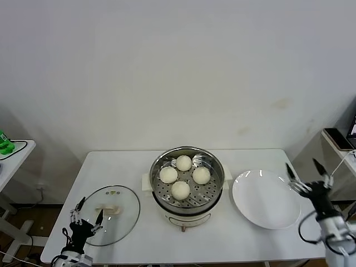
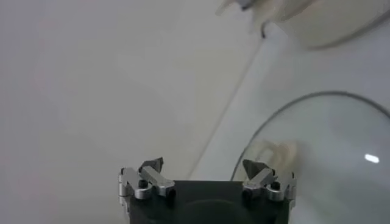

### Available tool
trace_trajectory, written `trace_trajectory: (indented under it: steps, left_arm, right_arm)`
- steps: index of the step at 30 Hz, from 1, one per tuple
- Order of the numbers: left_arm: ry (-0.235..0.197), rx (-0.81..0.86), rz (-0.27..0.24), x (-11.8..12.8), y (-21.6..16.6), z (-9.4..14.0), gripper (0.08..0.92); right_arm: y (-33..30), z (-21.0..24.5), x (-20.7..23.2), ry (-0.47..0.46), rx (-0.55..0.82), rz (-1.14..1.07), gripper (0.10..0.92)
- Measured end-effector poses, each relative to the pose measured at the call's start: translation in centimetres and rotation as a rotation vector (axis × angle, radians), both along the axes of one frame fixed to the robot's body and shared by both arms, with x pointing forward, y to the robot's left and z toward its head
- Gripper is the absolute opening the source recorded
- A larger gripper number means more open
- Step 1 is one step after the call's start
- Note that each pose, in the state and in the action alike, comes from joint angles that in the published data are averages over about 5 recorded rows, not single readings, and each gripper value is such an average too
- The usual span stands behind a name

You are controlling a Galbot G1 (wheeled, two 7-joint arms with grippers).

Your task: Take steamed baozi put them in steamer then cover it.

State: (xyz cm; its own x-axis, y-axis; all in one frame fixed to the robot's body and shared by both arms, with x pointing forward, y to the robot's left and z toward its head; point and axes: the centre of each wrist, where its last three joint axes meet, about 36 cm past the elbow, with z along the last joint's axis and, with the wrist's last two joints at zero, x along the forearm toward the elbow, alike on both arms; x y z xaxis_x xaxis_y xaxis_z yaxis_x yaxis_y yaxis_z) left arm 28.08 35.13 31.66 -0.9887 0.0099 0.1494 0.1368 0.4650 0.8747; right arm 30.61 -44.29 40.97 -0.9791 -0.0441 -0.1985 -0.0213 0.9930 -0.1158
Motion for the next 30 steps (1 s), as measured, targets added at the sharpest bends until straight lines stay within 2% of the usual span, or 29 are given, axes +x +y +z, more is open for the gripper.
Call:
trace_trajectory:
  steps: [6, 11, 30]
  left_arm:
    - [0.034, 0.117, -0.048, 0.9, 0.0, -1.3, 0.823]
    - [0.048, 0.181, -0.069, 1.8, 0.1, -2.0, 0.823]
    - [0.034, 0.266, -0.076, 4.8, 0.4, -2.3, 0.823]
  right_arm:
    - [-0.8, -1.2, -2.9, 0.034, 0.009, -0.055, 0.823]
    - [-0.8, -1.8, -4.2, 0.051, 0.021, -0.073, 0.823]
    - [-0.3, -3.8, -6.7, 0.083, 0.055, -0.102, 0.823]
